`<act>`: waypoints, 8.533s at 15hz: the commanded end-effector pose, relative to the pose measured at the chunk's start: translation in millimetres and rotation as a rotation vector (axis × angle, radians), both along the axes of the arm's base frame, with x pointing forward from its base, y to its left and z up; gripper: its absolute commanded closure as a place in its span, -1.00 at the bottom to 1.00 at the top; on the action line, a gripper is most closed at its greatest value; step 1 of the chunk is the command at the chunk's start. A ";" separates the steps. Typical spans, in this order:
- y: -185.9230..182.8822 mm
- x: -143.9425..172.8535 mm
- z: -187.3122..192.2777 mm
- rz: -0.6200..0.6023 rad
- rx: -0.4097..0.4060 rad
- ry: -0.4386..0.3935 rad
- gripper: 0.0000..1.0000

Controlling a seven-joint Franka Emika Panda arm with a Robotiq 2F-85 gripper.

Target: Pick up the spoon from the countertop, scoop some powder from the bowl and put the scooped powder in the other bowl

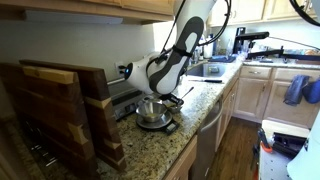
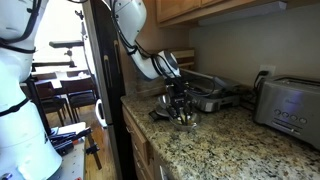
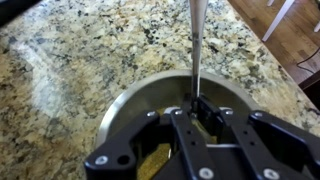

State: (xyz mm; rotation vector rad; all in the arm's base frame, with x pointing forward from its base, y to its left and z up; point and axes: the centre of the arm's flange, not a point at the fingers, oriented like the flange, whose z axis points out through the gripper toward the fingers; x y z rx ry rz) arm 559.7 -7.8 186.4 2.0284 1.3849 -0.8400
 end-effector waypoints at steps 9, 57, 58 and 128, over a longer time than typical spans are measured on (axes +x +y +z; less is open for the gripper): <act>-26.0 7.8 48.7 -0.051 0.191 -0.036 0.92; 62.8 -7.7 122.4 0.244 0.226 -0.173 0.92; 66.4 -7.7 120.6 0.257 0.220 -0.187 0.92; -47.2 -20.1 149.2 -0.198 0.288 -0.701 0.92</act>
